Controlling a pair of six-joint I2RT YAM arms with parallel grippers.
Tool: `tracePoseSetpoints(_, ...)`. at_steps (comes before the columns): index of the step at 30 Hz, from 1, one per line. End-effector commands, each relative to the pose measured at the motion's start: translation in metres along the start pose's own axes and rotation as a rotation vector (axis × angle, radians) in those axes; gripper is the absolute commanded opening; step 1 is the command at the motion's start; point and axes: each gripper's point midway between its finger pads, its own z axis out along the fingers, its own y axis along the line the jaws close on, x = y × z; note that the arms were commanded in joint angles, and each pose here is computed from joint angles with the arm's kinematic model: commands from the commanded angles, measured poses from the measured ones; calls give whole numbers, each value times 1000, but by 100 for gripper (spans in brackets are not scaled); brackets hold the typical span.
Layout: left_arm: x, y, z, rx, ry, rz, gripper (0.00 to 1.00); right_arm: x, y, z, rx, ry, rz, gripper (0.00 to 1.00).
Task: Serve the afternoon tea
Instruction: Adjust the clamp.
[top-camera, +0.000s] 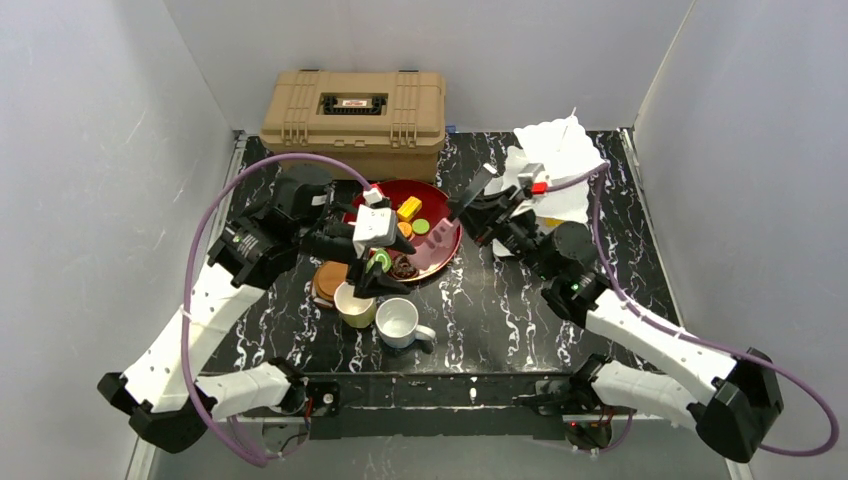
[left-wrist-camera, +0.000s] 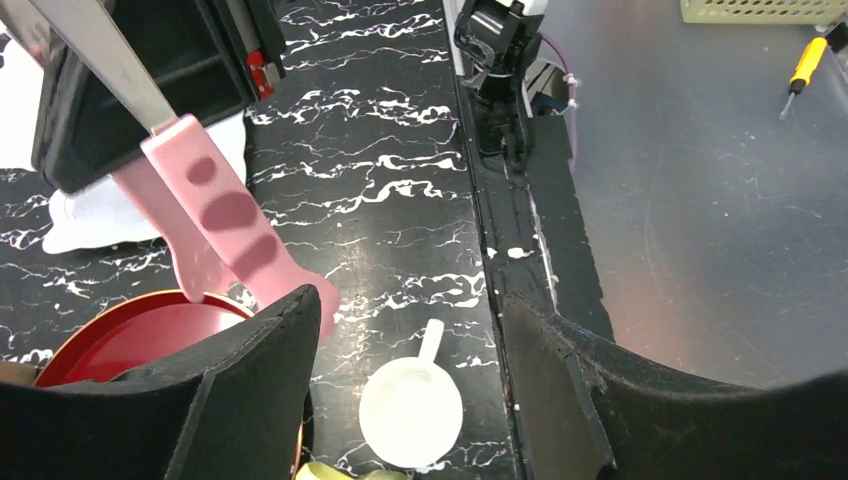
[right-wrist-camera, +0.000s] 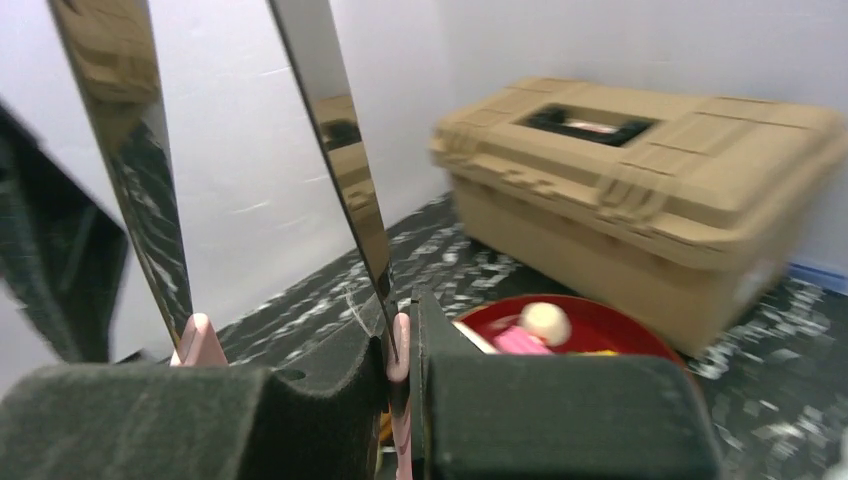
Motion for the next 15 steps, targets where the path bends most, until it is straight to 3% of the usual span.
tracePoseSetpoints(1, 1, -15, -7, 6, 2, -44, 64, -32, 73, 11, -294, -44, 47, 1)
tracePoseSetpoints(5, 3, 3, -11, -111, 10, -53, 60, -28, 98, 14, -345, -34, 34, 1)
tracePoseSetpoints(10, 1, -5, -6, -62, -15, -140, 55, -32, 108, 12, -331, -66, 8, 1)
tracePoseSetpoints(12, -2, -15, -3, 11, -24, -184, 50, -38, 107, 13, -308, -99, 2, 1)
tracePoseSetpoints(15, -5, -29, 2, 131, -37, -261, 33, -46, 108, 19, -300, -146, 9, 1)
